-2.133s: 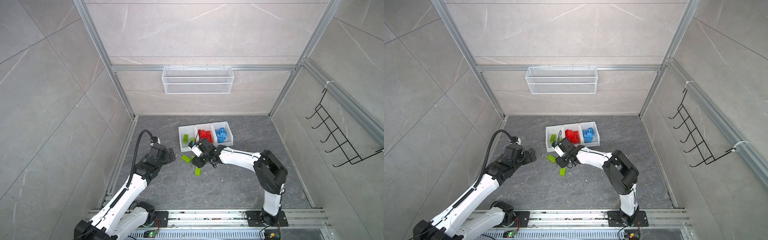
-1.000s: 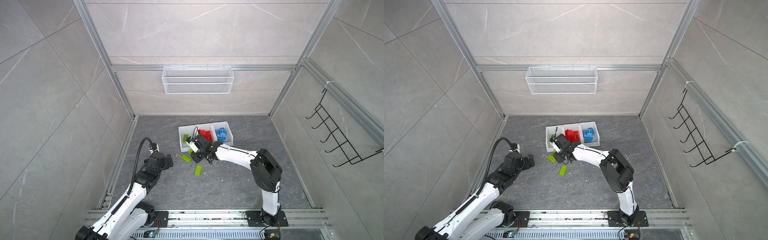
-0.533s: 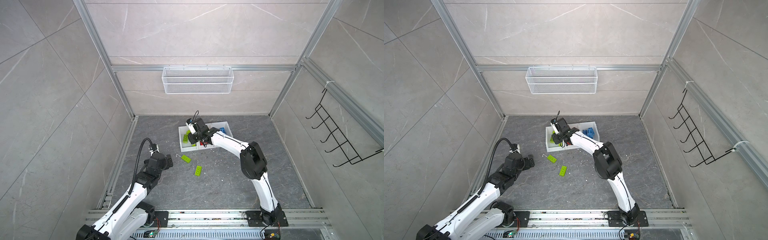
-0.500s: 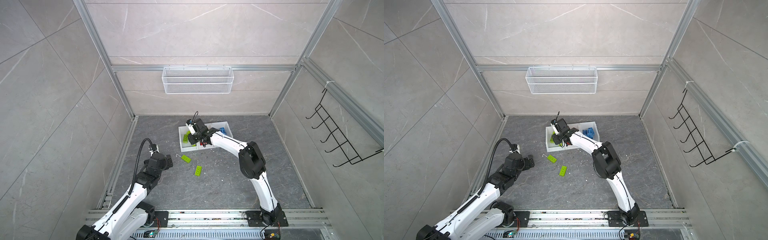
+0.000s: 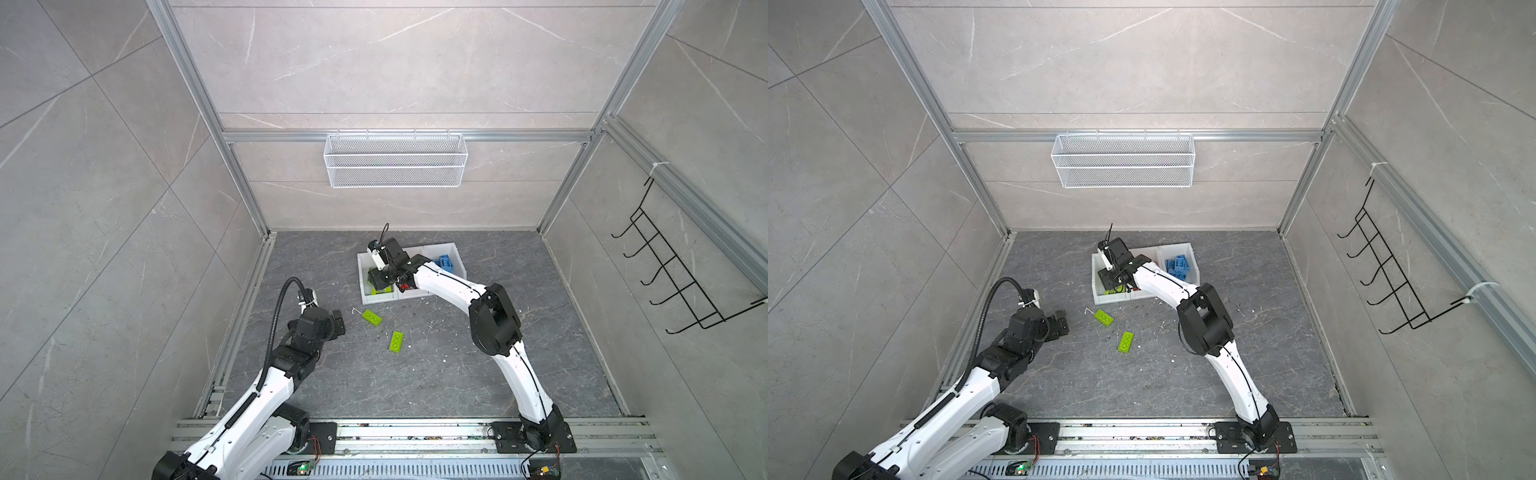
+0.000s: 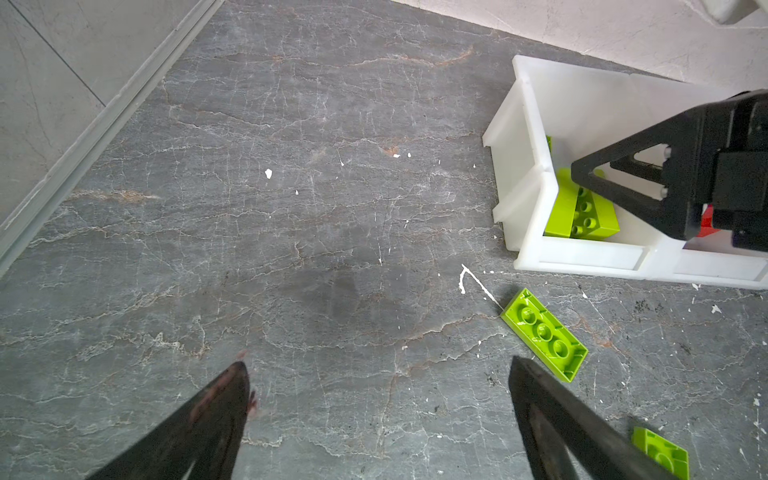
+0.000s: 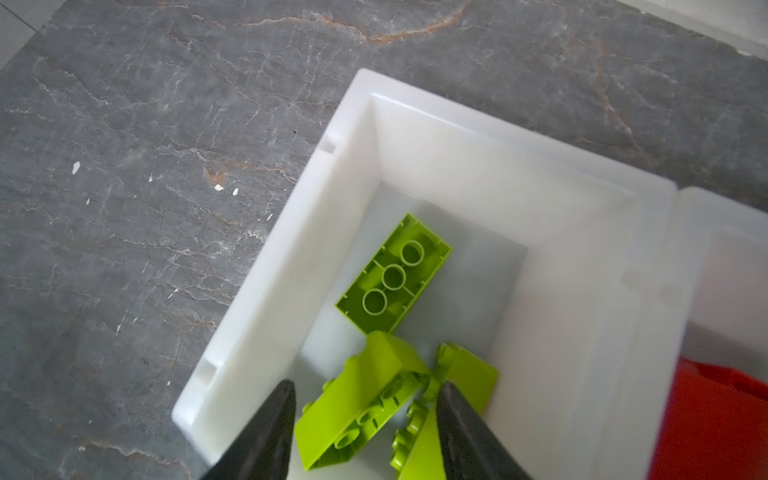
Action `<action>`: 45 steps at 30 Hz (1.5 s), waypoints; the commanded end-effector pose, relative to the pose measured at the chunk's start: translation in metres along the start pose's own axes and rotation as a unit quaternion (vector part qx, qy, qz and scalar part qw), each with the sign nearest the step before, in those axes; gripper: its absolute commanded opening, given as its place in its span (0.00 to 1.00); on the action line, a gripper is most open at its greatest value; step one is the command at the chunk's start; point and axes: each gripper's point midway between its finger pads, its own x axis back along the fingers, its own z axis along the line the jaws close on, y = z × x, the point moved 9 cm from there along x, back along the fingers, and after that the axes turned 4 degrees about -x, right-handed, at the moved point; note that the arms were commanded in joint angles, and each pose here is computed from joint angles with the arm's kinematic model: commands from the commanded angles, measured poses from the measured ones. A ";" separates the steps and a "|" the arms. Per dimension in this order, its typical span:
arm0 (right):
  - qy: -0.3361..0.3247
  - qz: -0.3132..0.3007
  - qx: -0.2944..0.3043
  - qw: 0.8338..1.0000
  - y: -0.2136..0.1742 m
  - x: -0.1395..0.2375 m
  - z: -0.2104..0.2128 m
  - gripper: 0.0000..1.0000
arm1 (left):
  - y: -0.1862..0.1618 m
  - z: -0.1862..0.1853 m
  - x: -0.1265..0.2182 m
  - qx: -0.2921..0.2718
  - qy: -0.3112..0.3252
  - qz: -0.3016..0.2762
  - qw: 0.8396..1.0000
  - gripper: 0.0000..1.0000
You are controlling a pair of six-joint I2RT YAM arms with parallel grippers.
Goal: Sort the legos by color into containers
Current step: 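Carry the green brick into the green compartment and release with the right gripper, then lower the right gripper and grasp the lime-green brick beside the bin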
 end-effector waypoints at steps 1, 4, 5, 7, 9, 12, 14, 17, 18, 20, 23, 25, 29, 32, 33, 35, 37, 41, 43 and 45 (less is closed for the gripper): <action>0.021 -0.034 0.034 0.999 0.014 0.047 0.022 0.58 | 0.010 0.003 0.006 0.005 0.012 -0.032 0.999 0.99; 0.054 -0.037 0.058 0.996 -0.002 0.066 0.038 0.59 | 0.009 0.005 0.007 0.010 0.016 -0.037 0.999 0.99; 0.063 -0.035 0.064 0.995 -0.009 0.070 0.042 0.58 | 0.009 0.006 0.008 0.011 0.016 -0.039 0.999 0.99; 0.076 -0.033 0.072 0.994 -0.027 0.079 0.049 0.59 | 0.009 0.006 0.008 0.012 0.016 -0.040 0.999 0.99; 0.083 -0.031 0.074 0.993 -0.045 0.085 0.051 0.59 | 0.009 0.006 0.007 0.014 0.014 -0.041 0.999 0.99; 0.081 -0.019 0.069 0.994 -0.066 0.087 0.051 0.59 | 0.008 0.005 0.005 0.013 0.014 -0.037 0.999 0.99; 0.078 -0.011 0.068 0.995 -0.076 0.084 0.051 0.60 | 0.008 0.005 0.004 0.011 0.016 -0.034 0.999 0.99; 0.072 0.002 0.067 0.995 -0.086 0.076 0.051 0.61 | 0.008 0.005 0.004 0.011 0.017 -0.033 0.999 0.99; 0.071 0.007 0.067 0.995 -0.089 0.072 0.051 0.62 | 0.008 0.005 0.004 0.011 0.017 -0.034 0.999 0.99; 0.070 0.014 0.068 0.995 -0.093 0.065 0.051 0.64 | 0.008 0.005 0.004 0.011 0.017 -0.033 0.999 0.99; 0.068 0.026 0.071 0.995 -0.095 0.054 0.053 0.64 | 0.008 0.005 0.004 0.011 0.017 -0.034 0.999 0.99; 0.068 0.032 0.074 0.994 -0.096 0.048 0.053 0.64 | 0.008 0.005 0.004 0.011 0.017 -0.033 0.999 0.99; 0.064 0.044 0.079 0.994 -0.099 0.037 0.053 0.65 | 0.007 0.005 0.003 0.011 0.018 -0.031 0.999 0.99; 0.062 0.048 0.080 0.994 -0.101 0.031 0.053 0.65 | 0.008 0.005 0.002 0.011 0.018 -0.031 0.999 0.99; 0.061 0.050 0.080 0.994 -0.101 0.029 0.053 0.65 | 0.008 0.004 0.002 0.011 0.017 -0.030 0.999 0.99; 0.061 0.053 0.083 0.993 -0.101 0.025 0.054 0.65 | 0.008 0.004 0.002 0.011 0.016 -0.029 0.999 0.99; 0.059 0.060 0.088 0.993 -0.102 0.019 0.055 0.65 | 0.007 0.005 0.001 0.010 0.019 -0.029 0.999 0.99; 0.053 0.071 0.098 0.991 -0.105 0.008 0.057 0.64 | 0.008 0.004 0.002 0.011 0.017 -0.029 0.999 0.99; 0.051 0.077 0.101 0.991 -0.107 0.004 0.056 0.63 | 0.008 0.005 0.002 0.011 0.018 -0.029 0.999 0.99; 0.048 0.083 0.104 0.990 -0.109 0.001 0.056 0.62 | 0.008 0.005 0.002 0.011 0.019 -0.030 0.999 1.00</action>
